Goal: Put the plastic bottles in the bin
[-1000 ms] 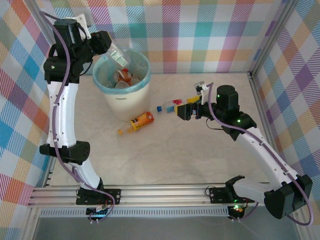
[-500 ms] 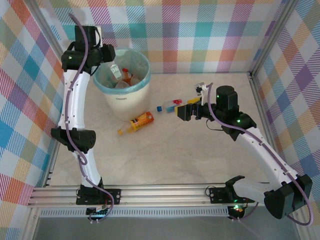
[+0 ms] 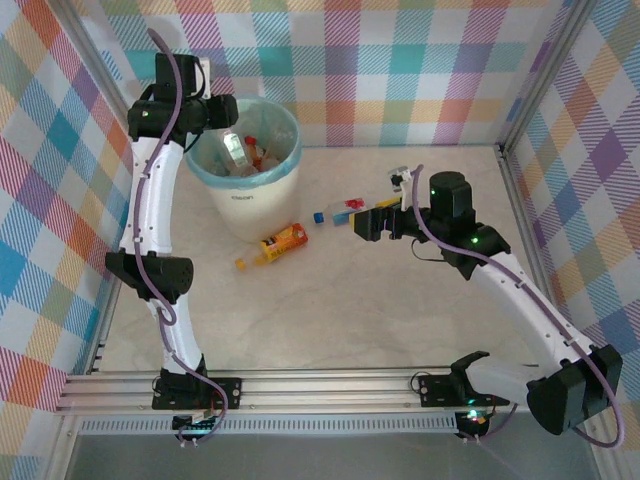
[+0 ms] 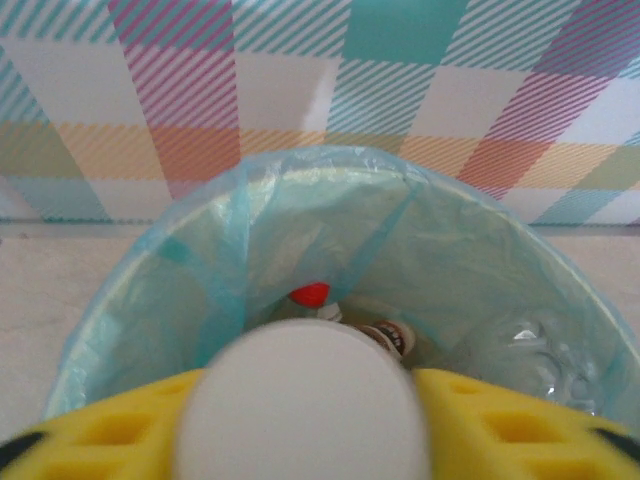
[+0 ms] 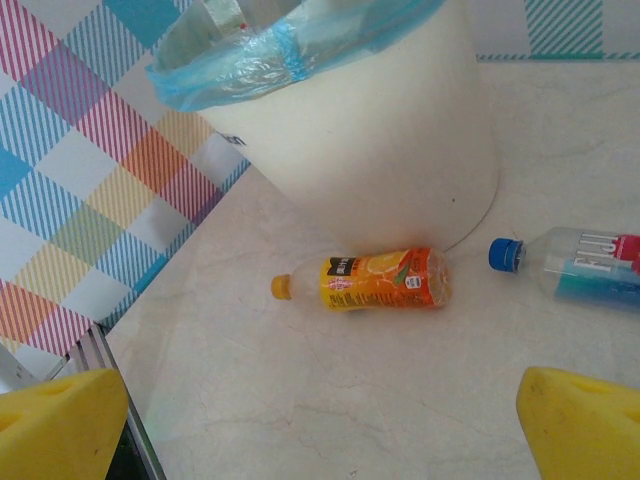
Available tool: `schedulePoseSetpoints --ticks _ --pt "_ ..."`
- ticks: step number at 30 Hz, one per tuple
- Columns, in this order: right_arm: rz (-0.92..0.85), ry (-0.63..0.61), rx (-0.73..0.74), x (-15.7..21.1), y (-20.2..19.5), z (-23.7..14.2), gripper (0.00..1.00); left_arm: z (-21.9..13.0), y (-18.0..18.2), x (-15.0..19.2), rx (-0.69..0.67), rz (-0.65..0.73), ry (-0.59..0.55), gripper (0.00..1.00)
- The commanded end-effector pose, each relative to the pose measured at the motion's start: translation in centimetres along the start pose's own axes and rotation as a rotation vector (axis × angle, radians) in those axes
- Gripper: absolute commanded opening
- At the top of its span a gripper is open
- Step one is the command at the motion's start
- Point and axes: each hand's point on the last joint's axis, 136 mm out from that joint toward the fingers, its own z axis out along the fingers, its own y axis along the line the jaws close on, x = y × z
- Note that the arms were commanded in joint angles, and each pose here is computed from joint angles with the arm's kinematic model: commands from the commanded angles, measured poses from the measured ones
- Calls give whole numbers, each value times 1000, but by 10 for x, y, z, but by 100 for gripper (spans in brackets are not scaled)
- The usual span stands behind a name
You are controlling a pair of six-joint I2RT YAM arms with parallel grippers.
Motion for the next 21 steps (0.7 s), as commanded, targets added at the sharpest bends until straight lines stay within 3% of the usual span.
schedulePoseSetpoints --ticks 1,10,13,21 --pt "-5 -13 -13 -8 7 -1 100 10 0 17 13 13 71 68" --pt "-1 -7 -11 -9 5 2 100 2 -1 12 18 9 52 73" --pt "1 1 -5 -7 3 3 99 -1 -3 10 30 3 45 79" --pt "3 7 1 -6 2 4 100 -14 -8 1 48 -6 8 79"
